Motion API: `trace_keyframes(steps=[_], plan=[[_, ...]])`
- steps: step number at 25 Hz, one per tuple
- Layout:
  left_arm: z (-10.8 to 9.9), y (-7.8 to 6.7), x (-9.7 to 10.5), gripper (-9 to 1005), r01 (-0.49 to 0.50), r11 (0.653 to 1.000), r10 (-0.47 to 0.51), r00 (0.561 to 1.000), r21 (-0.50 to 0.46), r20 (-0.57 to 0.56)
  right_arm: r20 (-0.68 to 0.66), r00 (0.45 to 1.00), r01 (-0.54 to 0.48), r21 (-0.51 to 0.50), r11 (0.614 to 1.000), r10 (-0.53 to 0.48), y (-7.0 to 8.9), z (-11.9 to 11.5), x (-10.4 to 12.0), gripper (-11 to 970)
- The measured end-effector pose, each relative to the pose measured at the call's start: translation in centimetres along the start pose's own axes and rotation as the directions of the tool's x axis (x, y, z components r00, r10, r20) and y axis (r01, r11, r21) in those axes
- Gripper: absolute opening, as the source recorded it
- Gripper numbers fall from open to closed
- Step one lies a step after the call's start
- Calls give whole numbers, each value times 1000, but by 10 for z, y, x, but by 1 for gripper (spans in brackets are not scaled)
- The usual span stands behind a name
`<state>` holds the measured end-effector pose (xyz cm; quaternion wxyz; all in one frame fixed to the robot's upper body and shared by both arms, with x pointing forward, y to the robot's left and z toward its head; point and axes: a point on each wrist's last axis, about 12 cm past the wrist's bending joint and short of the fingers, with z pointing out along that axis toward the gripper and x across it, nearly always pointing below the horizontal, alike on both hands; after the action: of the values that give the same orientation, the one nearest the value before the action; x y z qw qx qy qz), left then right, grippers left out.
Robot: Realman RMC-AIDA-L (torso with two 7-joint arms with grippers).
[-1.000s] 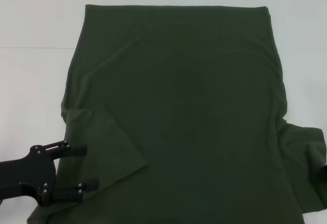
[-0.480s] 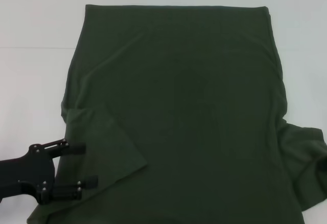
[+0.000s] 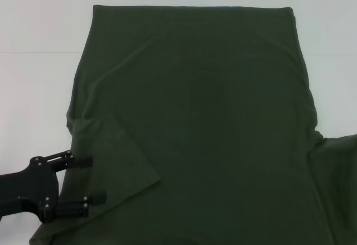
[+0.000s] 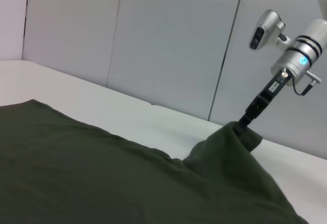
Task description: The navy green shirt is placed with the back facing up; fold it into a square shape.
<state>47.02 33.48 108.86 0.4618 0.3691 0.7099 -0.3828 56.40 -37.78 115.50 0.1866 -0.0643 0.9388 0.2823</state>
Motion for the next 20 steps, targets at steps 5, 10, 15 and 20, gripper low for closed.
trace_keyframes(steps=[5,10,15,20], plan=[[-1,0,0,864,6,1000,-6,1000,-3,-2,-39,996,81,-26,996,-82,22,15,-19,42],[-1,0,1,864,8,1000,-8,1000,-2,-7,-129,975,178,-45,983,-183,53,40,-36,46],[-3,-1,3,864,14,1000,-14,1000,-5,-10,-191,949,248,-33,968,-250,79,63,-50,50],[-3,-2,4,863,19,1000,-19,1000,-7,-10,-197,937,282,-61,957,-289,97,75,-57,53]])
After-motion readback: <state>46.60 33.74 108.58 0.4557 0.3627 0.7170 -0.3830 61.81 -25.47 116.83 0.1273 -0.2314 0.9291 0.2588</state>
